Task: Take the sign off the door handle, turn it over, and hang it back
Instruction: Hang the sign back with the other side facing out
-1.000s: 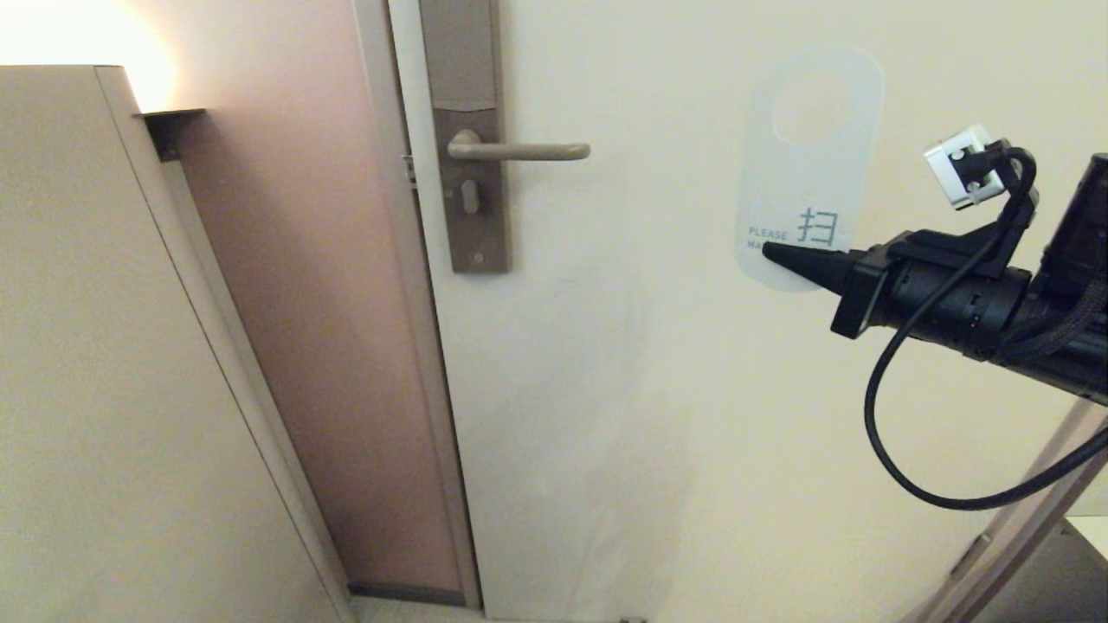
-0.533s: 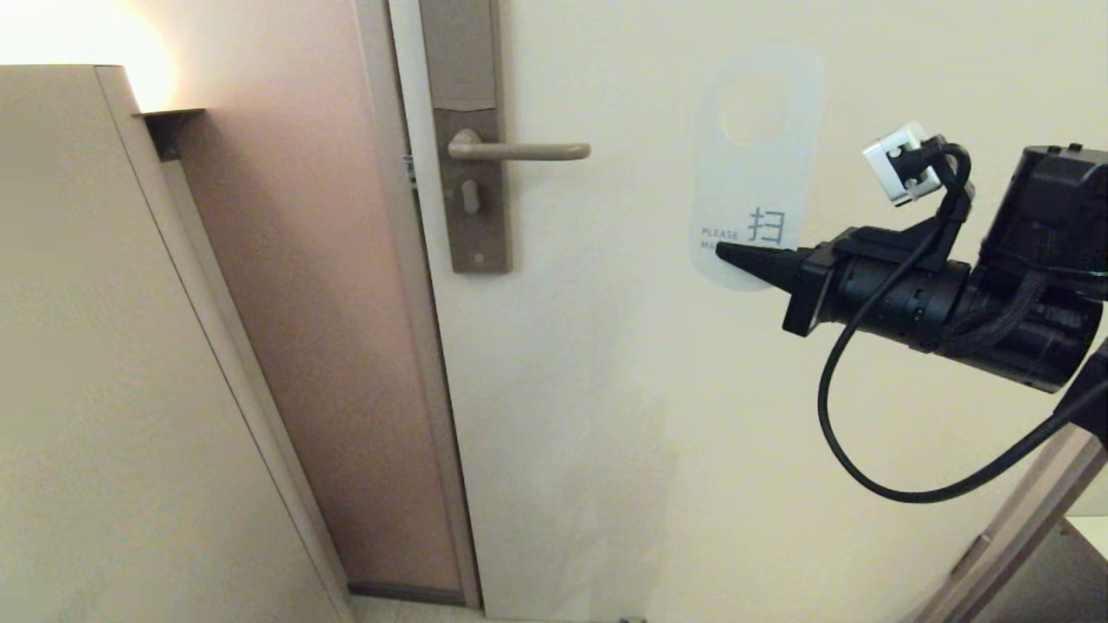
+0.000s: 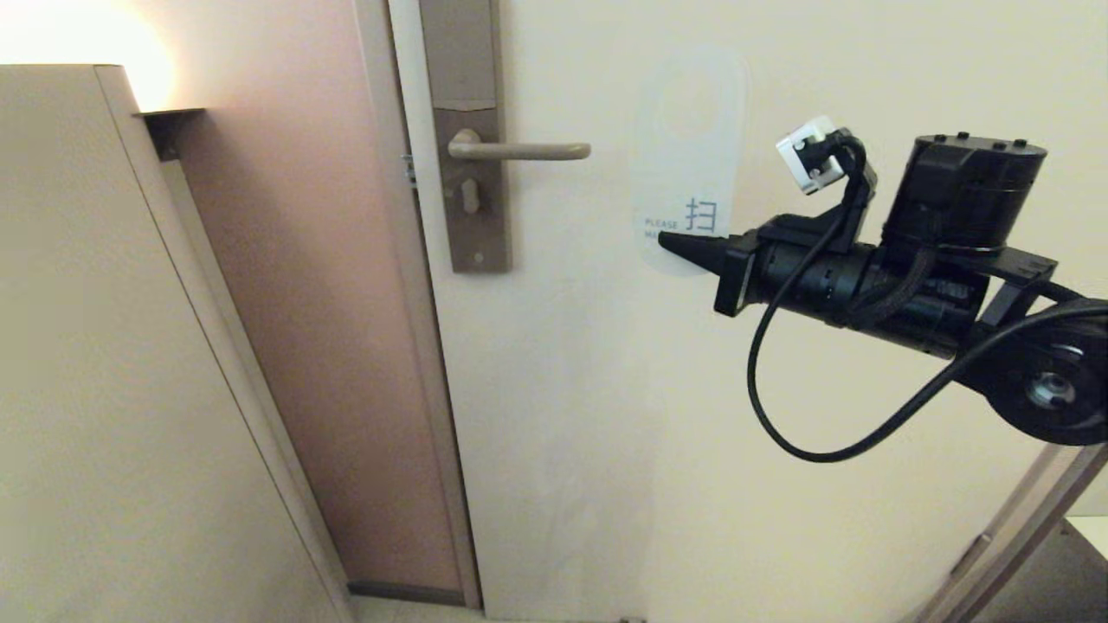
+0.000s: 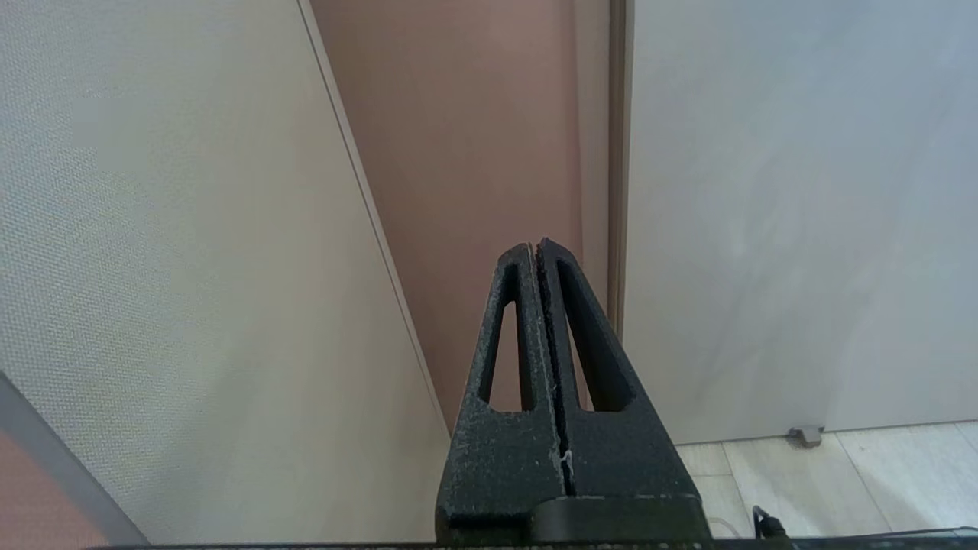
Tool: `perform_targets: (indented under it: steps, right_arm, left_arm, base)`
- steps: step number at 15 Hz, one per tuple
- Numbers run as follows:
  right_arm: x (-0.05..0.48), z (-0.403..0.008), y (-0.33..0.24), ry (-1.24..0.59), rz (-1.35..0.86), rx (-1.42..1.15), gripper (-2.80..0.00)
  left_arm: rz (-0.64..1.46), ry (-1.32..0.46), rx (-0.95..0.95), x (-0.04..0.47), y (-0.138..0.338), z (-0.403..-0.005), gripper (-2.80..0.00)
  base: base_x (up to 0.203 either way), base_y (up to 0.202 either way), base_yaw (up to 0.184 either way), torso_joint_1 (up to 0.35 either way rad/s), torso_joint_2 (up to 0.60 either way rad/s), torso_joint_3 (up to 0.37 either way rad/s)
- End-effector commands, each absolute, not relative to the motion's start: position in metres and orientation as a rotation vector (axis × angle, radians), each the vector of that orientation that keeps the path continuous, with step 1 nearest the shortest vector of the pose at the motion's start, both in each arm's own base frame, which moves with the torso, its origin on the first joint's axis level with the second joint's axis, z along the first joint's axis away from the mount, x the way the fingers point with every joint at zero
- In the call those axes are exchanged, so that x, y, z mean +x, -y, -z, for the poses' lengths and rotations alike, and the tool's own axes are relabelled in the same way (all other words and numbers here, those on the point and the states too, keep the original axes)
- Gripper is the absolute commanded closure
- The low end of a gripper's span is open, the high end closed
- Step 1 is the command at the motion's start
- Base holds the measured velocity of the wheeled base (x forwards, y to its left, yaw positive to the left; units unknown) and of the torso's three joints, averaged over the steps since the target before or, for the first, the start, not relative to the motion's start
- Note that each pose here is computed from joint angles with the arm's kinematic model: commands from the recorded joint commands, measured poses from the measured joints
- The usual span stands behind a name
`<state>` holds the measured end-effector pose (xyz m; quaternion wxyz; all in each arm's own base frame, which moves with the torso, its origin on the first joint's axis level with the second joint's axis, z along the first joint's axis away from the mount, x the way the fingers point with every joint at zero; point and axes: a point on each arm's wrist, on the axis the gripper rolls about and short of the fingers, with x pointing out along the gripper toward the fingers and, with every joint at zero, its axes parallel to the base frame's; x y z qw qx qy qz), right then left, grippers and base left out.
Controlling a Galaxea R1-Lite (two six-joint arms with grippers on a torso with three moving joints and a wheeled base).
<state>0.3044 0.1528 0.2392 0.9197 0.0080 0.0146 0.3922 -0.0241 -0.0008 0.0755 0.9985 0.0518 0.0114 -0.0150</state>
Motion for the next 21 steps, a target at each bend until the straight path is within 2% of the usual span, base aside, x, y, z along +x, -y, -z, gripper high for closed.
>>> perform_targets:
  steps: [1, 21]
  right_arm:
    - [0.318, -0.229, -0.165, -0.047, -0.823, 0.014, 0.00]
    - [0.369, -0.208, -0.186, -0.049, -0.731, 0.014, 0.00]
  left_arm:
    - [0.029, -0.025, 0.104, -0.024, 0.001, -0.075, 0.00]
    - [0.030, -0.025, 0.104, -0.024, 0.001, -0.075, 0.00]
  base:
    - [0.000, 0.000, 0.000, 0.000, 0.00, 0.000]
    - [0.000, 0.000, 0.000, 0.000, 0.00, 0.000]
